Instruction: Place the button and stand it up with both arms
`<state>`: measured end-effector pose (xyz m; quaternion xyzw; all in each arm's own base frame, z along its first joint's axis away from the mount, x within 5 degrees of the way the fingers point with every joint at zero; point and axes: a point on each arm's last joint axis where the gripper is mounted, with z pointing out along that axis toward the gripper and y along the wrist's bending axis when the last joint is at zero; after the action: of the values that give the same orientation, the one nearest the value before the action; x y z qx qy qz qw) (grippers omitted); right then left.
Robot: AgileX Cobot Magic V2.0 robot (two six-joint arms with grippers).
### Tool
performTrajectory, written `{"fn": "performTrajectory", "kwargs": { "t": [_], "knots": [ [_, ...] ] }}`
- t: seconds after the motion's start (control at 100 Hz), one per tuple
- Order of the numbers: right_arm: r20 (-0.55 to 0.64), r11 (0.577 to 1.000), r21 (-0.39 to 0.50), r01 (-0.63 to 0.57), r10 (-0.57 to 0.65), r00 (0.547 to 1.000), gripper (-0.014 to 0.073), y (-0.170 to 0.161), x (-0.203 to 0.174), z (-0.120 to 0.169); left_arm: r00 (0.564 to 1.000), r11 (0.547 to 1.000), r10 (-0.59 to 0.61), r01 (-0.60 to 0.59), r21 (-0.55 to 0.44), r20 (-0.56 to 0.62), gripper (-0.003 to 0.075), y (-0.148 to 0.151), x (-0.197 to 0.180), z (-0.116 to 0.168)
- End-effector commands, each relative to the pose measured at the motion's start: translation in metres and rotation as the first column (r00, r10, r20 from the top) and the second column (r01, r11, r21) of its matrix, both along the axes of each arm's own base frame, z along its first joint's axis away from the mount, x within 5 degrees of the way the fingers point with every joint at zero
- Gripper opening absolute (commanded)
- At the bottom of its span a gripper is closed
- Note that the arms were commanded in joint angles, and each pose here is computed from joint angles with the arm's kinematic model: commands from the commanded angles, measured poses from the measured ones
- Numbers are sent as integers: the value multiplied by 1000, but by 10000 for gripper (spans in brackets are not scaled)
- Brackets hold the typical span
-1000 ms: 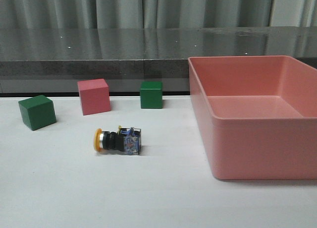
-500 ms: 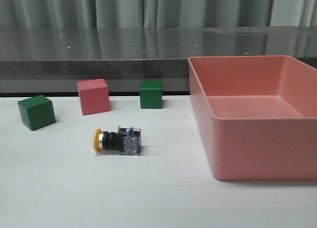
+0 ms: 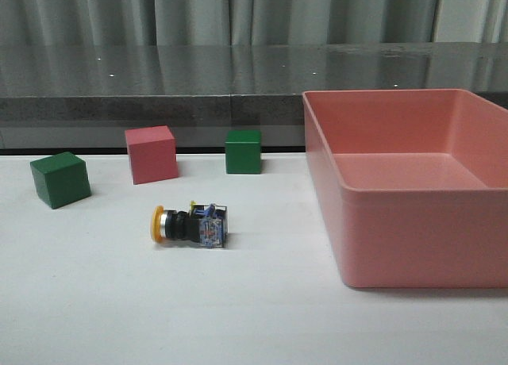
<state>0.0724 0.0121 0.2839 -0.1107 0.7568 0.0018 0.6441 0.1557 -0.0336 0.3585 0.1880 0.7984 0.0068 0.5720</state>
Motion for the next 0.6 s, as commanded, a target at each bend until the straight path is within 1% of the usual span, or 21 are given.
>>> {"fn": "performTrajectory", "kwargs": {
  "t": [0.0,0.01,0.03,0.04,0.05,0.06,0.07,0.08,0.1,0.13,0.15,0.16,0.17,0.18,0.2,0.25,0.28,0.33,0.41,0.54,0.59],
  "knots": [
    [105,1000,19,24,-26,994,-76,-2,1,16,995,994,-79,75,76,53,109,-14,25,18],
    [105,1000,19,24,-26,994,-76,-2,1,16,996,993,-85,81,84,42,139,-16,29,16],
    [105,1000,19,24,-26,994,-76,-2,1,16,994,990,-102,98,104,33,171,-19,35,15],
    [105,1000,19,24,-26,994,-76,-2,1,16,993,987,-114,109,117,35,206,-21,37,16],
    [105,1000,19,24,-26,994,-76,-2,1,16,992,986,-119,114,123,31,225,-22,38,16],
    [105,1000,19,24,-26,994,-76,-2,1,16,992,983,-126,122,136,21,265,-24,42,14],
    [105,1000,19,24,-26,994,-76,-2,1,16,991,982,-134,130,140,24,285,-26,44,15],
    [105,1000,19,24,-26,994,-76,-2,1,16,990,980,-138,135,144,15,326,-28,47,13],
    [105,1000,19,24,-26,994,-76,-2,1,16,989,978,-150,145,151,17,369,-30,51,13],
    [105,1000,19,24,-26,994,-76,-2,1,16,987,974,-162,159,160,3,475,-35,59,10],
    [105,1000,19,24,-26,994,-76,-2,1,16,986,973,-166,163,162,2,515,-38,64,8],
    [105,1000,19,24,-26,994,-76,-2,1,16,986,973,-168,164,161,10,553,-39,65,8],
    [105,1000,19,24,-26,994,-76,-2,1,16,985,973,-171,167,161,13,570,-40,67,8],
    [105,1000,19,24,-26,994,-76,-2,1,16,985,972,-173,168,163,17,603,-42,70,6],
    [105,1000,19,24,-26,994,-76,-2,1,16,984,972,-175,170,163,18,644,-44,75,4],
    [105,1000,19,24,-26,994,-76,-2,1,16,983,974,-176,165,156,61,706,-49,86,1],
    [105,1000,19,24,-26,994,-76,-2,1,16,983,975,-174,163,154,65,722,-50,91,-2],
    [105,1000,19,24,-26,994,-76,-2,1,16,985,977,-170,164,139,35,711,-53,98,-10],
    [105,1000,19,24,-26,994,-76,-2,1,16,986,985,-159,161,58,-50,686,-57,103,-23],
    [104,1000,19,24,-26,994,-76,-2,1,16,984,985,-155,161,60,-86,655,-62,118,-38],
    [104,1000,19,24,-26,994,-76,-2,1,16,982,981,-164,172,88,-97,653,-64,123,-44]
  ]
}}
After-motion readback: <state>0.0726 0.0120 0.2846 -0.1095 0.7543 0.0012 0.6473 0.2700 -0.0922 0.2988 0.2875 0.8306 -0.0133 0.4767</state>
